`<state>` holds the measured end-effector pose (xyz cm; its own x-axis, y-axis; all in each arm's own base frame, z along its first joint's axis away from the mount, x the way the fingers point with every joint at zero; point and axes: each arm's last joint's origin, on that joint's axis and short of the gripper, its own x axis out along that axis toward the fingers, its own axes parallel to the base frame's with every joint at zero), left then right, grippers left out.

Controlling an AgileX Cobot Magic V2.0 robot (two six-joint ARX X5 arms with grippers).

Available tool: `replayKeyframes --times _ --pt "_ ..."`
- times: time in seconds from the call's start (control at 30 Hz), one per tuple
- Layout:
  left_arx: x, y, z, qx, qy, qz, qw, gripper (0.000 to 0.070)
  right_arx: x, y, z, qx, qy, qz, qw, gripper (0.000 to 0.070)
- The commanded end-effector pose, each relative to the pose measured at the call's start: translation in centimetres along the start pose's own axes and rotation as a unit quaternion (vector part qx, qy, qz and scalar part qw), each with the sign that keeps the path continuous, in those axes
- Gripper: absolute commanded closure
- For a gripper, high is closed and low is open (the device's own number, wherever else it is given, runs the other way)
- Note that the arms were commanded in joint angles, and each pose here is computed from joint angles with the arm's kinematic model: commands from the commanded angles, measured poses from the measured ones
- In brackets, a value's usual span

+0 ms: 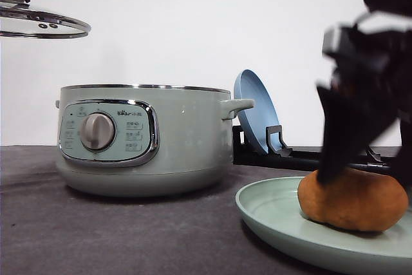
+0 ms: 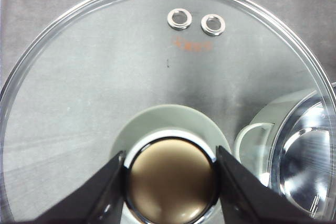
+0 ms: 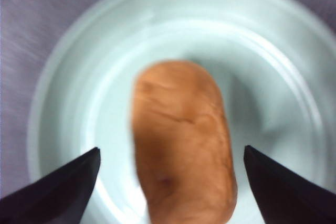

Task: Transfer potato from steamer to green plate

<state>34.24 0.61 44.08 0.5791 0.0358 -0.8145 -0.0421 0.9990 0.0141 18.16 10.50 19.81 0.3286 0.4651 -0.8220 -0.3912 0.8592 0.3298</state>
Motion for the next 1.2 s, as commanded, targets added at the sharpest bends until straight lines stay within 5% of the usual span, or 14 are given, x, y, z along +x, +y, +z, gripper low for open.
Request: replayKeyframes --times 0.0,0.37,0.6,0.9,1.17 --pt "-1.8 0.1 0.2 -0.001 -0.031 0.000 1.000 0.0700 -1.7 0.8 1.0 0.001 -0.007 0.004 1.000 0.0127" --pt "-1.8 0.0 0.2 -0.005 -0.028 -0.002 1.000 0.0700 -14.6 4.5 1.7 -0.003 -0.004 0.022 1.000 0.0127" --pt "-1.8 -0.5 0.1 -0.007 -0.027 -0.006 1.000 0.0700 -20.8 5.6 -0.6 -0.021 -0.071 0.033 0.997 0.0127" --pt "-1.9 -2.3 0.0 0.008 -0.026 -0.022 0.999 0.0700 -24.8 5.7 -4.8 -0.050 -0.173 0.052 0.982 0.0128" --pt "-2.3 -6.3 -0.5 0.054 -0.026 -0.059 0.996 0.0700 -25.5 5.6 -5.7 -0.051 -0.200 0.035 0.978 0.0128"
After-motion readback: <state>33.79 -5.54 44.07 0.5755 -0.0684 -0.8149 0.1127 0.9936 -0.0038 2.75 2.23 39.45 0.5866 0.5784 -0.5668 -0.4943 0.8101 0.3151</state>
